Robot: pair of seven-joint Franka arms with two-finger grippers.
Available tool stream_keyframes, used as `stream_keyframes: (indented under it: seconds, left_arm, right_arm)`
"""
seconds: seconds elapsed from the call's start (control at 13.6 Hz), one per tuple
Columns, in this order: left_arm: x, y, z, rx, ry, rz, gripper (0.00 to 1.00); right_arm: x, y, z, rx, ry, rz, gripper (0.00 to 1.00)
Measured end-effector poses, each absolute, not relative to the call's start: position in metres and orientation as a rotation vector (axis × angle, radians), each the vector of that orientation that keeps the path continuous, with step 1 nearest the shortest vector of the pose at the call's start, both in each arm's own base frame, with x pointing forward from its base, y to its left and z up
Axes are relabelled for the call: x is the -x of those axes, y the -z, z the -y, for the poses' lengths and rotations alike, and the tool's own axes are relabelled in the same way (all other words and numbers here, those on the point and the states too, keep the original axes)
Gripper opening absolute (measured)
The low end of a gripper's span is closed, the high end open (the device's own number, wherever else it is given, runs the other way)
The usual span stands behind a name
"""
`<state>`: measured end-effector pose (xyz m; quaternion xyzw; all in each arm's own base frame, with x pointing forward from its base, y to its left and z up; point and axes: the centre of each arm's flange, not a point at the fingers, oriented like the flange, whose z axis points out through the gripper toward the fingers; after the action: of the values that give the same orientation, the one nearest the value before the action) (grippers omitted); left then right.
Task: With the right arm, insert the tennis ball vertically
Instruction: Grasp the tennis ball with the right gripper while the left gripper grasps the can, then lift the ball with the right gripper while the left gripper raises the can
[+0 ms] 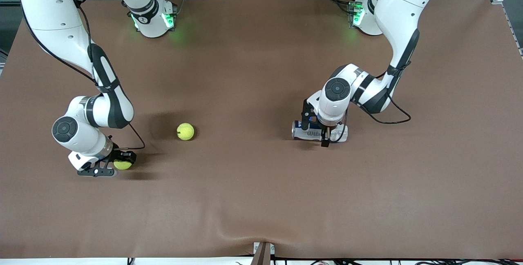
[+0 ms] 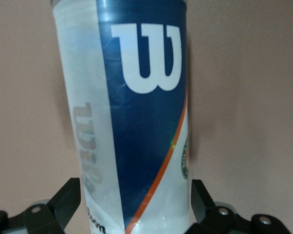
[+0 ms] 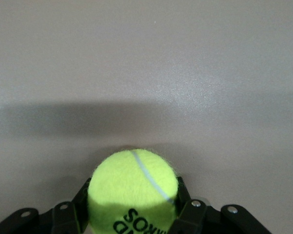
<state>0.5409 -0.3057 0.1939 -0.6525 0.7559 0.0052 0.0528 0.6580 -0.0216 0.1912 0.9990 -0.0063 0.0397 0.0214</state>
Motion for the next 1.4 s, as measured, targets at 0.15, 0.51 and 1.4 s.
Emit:
stream_keyframes:
  seconds: [0.15,0.51,1.4]
  left_arm:
    - [-0.541,-0.191,0.306,1.985,-0.013,-2.3,1.0]
    - [-0.539,-0.179,0.308,1.987,0.009,-2.311,0.83]
    - [-0.582,-0.288,0.304,2.355,0.333,-2.233,0.65]
  right_arm:
    - [-0.663,-0.197,0.017,-3.098,-0.145,0.041,0.68]
    - [-0.681,-0.238,-0.016,-3.107,-0.11,0.159,0.68]
    - [-0.695,-0.375,-0.069,-3.106,-0.01,0.333,0.68]
